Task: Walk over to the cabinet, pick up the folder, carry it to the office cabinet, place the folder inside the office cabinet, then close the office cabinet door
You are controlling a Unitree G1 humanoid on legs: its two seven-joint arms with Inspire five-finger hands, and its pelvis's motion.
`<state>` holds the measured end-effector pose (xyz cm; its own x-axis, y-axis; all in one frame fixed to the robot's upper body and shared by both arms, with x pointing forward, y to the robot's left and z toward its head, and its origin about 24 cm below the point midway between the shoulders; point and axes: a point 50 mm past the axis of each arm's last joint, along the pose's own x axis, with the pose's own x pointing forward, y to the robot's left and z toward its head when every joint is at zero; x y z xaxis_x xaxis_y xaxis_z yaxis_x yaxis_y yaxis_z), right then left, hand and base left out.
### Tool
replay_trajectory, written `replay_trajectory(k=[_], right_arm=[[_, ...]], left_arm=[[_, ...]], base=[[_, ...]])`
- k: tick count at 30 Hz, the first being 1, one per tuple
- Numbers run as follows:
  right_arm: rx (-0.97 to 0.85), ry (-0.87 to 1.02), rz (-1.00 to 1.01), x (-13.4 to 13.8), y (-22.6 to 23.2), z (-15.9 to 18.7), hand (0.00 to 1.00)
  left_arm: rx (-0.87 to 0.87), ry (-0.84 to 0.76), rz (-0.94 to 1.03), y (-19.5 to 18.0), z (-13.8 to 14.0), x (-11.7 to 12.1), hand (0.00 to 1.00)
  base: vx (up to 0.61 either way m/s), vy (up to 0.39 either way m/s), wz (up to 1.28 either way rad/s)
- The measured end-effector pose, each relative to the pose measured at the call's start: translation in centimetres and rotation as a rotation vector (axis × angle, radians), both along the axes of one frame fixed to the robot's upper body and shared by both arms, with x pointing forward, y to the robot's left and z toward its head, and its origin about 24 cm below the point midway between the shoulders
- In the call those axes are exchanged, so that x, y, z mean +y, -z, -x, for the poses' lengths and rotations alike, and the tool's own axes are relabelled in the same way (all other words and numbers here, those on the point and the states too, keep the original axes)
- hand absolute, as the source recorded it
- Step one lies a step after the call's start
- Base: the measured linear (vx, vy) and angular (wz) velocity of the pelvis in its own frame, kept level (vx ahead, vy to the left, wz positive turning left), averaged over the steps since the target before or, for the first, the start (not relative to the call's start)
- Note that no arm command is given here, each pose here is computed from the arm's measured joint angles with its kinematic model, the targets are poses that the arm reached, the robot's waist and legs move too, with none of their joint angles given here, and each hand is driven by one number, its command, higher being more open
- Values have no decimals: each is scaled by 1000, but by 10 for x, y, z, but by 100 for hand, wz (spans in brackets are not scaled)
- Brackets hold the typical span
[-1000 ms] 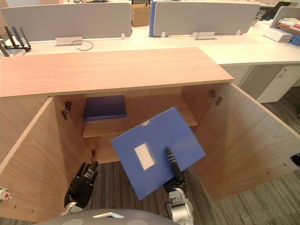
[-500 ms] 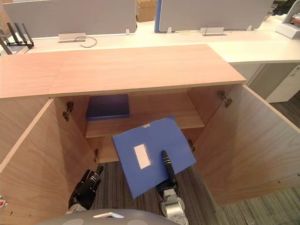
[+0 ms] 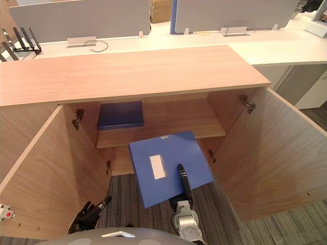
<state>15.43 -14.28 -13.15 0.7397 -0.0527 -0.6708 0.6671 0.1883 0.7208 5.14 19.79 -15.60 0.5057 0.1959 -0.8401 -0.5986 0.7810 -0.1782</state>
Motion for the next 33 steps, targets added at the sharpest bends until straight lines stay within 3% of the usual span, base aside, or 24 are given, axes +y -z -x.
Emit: replay_trajectory(k=[7, 14, 19, 27, 33], right_arm=[[-100, 20, -13, 7, -26, -58, 0], [-181, 109, 2, -5, -42, -71, 0], [-163, 225, 34, -27, -39, -64, 0], [-87, 229, 46, -28, -28, -48, 0], [-39, 221, 66, -31, -19, -30, 0]], left_arm=[[173, 8, -111, 7, 16, 19, 100], [256, 56, -146, 9, 27, 25, 100], [273, 52, -138, 12, 27, 16, 100], [285, 55, -180, 9, 26, 29, 100], [262, 52, -175, 10, 16, 25, 100]], base=[[21, 5, -13], [23, -77, 24], [156, -148, 31], [203, -89, 16], [138, -31, 20]])
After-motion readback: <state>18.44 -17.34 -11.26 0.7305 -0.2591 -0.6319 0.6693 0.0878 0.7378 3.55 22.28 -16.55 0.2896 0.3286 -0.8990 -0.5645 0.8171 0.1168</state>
